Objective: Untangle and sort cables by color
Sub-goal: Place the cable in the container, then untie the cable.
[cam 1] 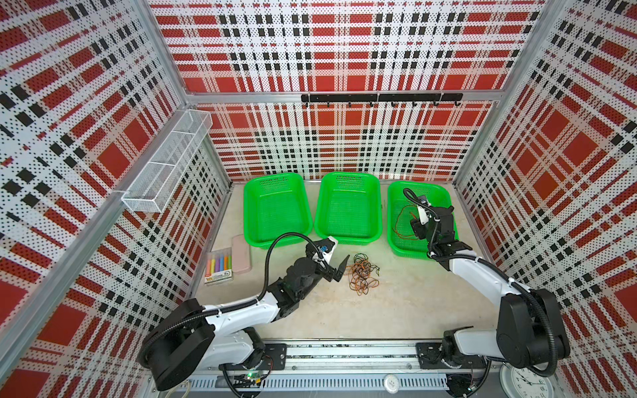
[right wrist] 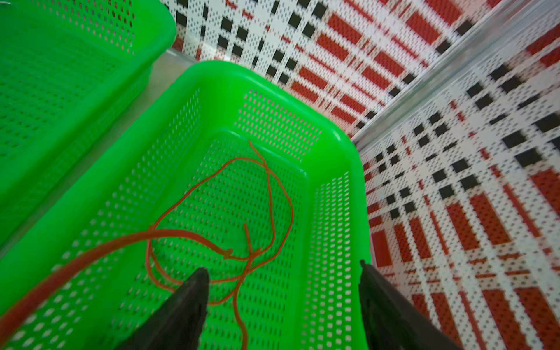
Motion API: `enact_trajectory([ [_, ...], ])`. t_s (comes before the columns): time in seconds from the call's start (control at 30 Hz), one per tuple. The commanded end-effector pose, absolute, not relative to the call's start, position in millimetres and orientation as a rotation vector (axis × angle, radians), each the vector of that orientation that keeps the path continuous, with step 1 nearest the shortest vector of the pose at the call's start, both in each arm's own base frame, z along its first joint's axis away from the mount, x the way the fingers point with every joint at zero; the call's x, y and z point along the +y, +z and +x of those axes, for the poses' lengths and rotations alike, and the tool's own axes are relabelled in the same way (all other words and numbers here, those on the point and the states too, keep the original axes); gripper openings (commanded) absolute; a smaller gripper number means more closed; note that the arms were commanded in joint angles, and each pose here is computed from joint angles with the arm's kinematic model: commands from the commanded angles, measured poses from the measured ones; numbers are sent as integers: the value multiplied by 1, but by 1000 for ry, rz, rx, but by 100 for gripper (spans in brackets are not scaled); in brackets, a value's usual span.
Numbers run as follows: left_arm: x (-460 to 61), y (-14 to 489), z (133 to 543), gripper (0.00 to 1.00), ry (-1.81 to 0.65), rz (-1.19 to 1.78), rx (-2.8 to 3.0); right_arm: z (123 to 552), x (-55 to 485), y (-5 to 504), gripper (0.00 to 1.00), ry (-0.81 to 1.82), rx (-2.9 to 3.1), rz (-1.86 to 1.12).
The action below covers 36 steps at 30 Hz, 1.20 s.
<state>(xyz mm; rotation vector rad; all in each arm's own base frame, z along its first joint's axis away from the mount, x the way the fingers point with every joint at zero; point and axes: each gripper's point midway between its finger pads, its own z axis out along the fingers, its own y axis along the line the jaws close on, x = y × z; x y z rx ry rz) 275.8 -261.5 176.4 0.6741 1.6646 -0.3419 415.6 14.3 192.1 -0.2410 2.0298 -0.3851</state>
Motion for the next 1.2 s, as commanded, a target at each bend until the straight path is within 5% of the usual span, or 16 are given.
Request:
enact_trajectory([
  [0.0,-271,167,268,92,-326,793,1674,404,11,203,85,-284,2119,-153],
  [0.33,-289,143,256,63,-303,1032,1666,394,11,216,98,-196,2230,-130],
  [0.73,-318,111,268,58,-303,1204,1696,362,29,244,94,-46,2160,-132],
  [1.17,-322,91,270,19,-285,1318,1743,348,65,234,87,32,2151,-251],
])
